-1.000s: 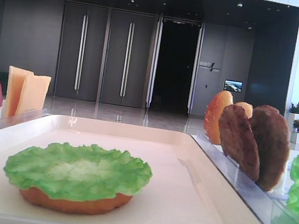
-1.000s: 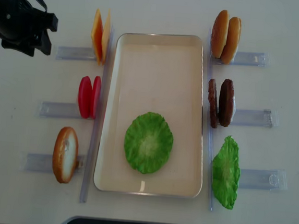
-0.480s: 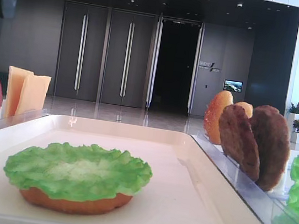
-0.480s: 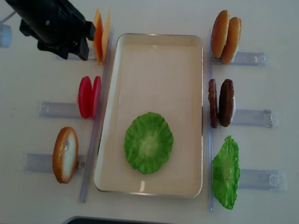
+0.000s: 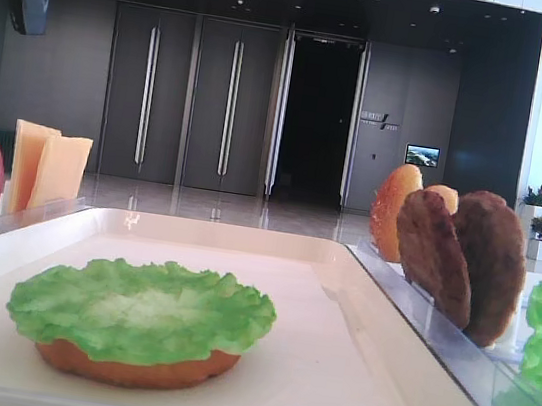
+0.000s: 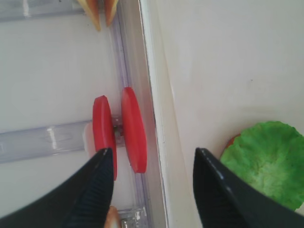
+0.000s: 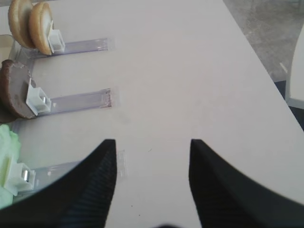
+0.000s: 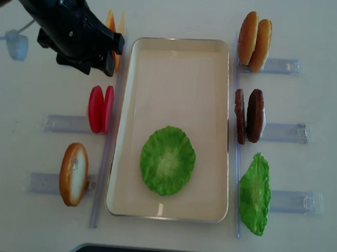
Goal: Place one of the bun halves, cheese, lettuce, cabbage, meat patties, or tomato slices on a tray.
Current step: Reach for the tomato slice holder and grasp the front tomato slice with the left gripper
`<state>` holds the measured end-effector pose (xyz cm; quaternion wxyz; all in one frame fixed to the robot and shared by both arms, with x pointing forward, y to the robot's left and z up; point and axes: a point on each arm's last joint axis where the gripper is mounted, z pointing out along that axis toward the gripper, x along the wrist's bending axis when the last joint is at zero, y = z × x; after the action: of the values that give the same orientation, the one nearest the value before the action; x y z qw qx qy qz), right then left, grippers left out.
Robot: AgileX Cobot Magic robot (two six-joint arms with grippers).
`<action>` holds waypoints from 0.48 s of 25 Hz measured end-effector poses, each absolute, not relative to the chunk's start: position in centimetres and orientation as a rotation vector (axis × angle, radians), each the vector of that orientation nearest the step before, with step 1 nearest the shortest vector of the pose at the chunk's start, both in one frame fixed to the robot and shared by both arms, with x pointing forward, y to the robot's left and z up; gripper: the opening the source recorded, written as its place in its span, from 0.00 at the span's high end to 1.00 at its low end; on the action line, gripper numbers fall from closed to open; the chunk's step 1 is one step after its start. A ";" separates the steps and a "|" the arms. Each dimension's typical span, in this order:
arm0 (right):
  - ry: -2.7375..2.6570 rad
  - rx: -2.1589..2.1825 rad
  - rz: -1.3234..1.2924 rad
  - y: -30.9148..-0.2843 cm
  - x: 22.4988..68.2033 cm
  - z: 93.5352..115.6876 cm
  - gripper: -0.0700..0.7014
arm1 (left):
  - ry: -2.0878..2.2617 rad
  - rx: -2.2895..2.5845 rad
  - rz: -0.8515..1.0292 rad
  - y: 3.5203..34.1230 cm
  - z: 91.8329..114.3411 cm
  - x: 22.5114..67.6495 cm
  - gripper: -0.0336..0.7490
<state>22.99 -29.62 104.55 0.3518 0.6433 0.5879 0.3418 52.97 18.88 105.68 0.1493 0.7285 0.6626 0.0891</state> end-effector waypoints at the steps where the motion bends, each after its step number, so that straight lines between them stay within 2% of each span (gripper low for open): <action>1: 1.521 1.665 0.885 -29.6 23.0 104.6 0.43 | 1.906 2.095 0.253 18.9 105.6 53.0 0.43; 12: 1.521 1.665 0.885 -29.6 23.0 104.6 0.43 | 1.982 2.181 0.174 18.2 101.7 54.5 0.43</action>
<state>22.99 -29.62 104.55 0.3518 0.6433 0.5879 0.3418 54.52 18.20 101.71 0.0945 0.7354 0.6684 0.0587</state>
